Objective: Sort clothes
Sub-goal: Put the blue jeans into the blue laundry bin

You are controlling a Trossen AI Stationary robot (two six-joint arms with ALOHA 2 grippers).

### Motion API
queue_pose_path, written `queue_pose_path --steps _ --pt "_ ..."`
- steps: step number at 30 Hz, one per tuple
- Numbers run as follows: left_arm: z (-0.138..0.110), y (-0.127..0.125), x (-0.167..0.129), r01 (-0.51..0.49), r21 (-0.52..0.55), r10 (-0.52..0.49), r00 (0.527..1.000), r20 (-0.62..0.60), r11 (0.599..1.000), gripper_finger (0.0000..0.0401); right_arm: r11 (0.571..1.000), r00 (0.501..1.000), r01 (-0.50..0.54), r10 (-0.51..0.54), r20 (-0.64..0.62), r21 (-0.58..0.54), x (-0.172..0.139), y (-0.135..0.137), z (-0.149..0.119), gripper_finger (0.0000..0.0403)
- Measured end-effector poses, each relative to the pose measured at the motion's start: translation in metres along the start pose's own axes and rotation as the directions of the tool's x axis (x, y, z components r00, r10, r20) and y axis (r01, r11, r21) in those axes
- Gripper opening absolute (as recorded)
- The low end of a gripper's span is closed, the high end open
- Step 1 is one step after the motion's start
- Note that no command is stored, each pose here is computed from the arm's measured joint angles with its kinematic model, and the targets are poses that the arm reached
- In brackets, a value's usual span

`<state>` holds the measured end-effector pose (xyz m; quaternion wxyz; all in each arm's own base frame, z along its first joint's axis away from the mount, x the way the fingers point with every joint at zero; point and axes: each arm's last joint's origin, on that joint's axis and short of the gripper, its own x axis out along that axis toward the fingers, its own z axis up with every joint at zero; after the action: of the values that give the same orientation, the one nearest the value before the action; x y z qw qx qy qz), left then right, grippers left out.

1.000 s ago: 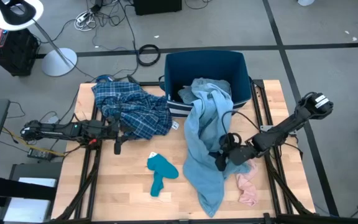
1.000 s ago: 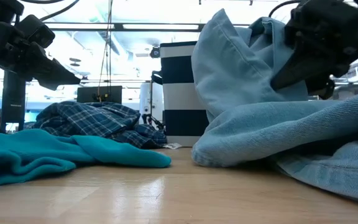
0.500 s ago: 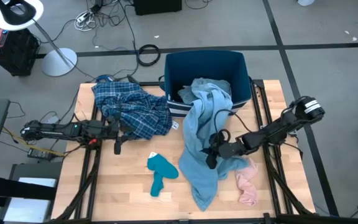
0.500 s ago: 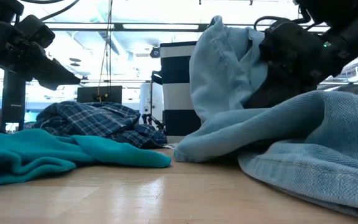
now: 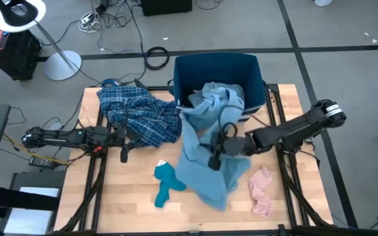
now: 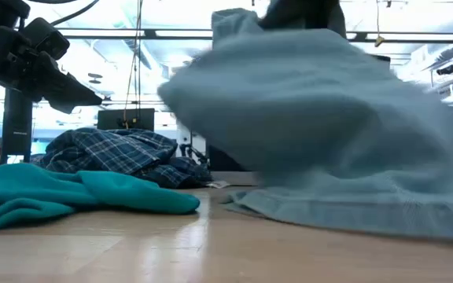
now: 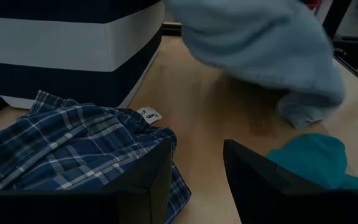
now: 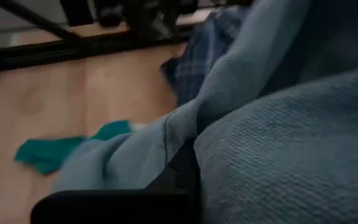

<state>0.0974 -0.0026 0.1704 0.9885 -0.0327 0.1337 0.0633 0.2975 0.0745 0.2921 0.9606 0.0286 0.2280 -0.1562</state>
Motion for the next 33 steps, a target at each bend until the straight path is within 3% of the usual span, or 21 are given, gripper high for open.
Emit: queue_pose_path --steps 10,17,25,33 --pt "0.000 0.000 0.000 0.000 0.000 0.000 1.000 -0.002 1.000 0.0151 0.979 0.971 0.162 -0.136 0.198 -0.121 -0.038 -0.037 0.113 0.0013" --pt "0.000 0.000 0.000 0.000 0.000 0.000 1.000 -0.002 1.000 0.0151 0.933 0.896 0.343 -0.290 0.337 -0.111 -0.064 -0.083 0.169 0.0013" --pt "0.000 0.000 0.000 0.000 0.013 0.000 1.000 -0.002 1.000 0.0151 0.859 0.759 0.512 -0.448 0.473 -0.008 -0.089 -0.134 0.207 0.0013" --pt "0.000 0.000 0.000 0.000 0.020 0.000 1.000 -0.002 1.000 0.0151 0.789 0.620 0.606 -0.551 0.559 0.105 -0.102 -0.170 0.223 0.0013"
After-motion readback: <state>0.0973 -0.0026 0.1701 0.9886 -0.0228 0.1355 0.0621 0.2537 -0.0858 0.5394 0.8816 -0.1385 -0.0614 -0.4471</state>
